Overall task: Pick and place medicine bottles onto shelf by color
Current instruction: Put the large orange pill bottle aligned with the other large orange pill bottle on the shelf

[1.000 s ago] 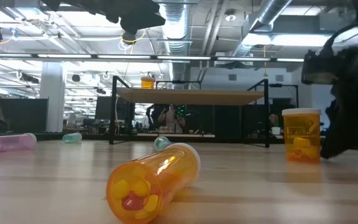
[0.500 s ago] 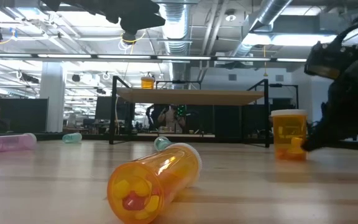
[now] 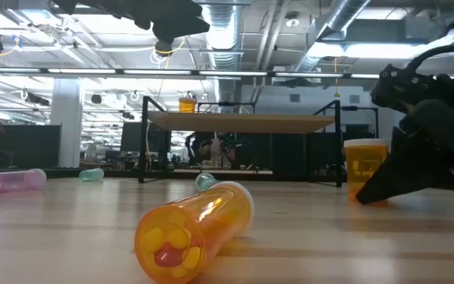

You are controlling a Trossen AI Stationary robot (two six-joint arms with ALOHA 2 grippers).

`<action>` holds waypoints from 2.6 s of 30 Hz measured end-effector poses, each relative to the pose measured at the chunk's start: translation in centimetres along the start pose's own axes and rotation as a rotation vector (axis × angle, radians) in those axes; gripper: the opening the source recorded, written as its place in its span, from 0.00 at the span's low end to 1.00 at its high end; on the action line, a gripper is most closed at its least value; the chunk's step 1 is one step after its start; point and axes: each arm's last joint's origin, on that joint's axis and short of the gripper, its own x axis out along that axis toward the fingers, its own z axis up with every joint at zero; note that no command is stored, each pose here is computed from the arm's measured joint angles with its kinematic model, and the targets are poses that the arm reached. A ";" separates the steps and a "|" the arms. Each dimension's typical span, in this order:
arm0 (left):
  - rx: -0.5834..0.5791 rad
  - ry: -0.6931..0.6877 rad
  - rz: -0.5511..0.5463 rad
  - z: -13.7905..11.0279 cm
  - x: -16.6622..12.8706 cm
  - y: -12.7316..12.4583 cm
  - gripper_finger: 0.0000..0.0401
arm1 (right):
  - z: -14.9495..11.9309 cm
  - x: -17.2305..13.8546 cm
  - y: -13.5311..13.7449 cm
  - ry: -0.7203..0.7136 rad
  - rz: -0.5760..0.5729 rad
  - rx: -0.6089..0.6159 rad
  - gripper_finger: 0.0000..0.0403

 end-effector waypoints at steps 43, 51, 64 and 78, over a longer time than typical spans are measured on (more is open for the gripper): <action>-0.006 0.133 -0.130 -2.3 6.0 -0.4 0.76 | 10.7 1.8 3.8 -0.192 -0.015 -0.158 0.50; -0.013 0.136 -0.153 -2.2 7.8 -0.4 0.79 | 11.4 2.3 3.4 -0.192 -0.026 -0.147 0.50; 0.002 0.096 -0.165 -3.1 9.8 -0.6 0.79 | 11.8 2.4 3.5 -0.201 -0.008 -0.129 0.50; 0.006 0.067 -0.167 -2.9 9.9 -0.6 0.79 | 12.7 2.4 3.7 -0.253 0.030 -0.088 0.50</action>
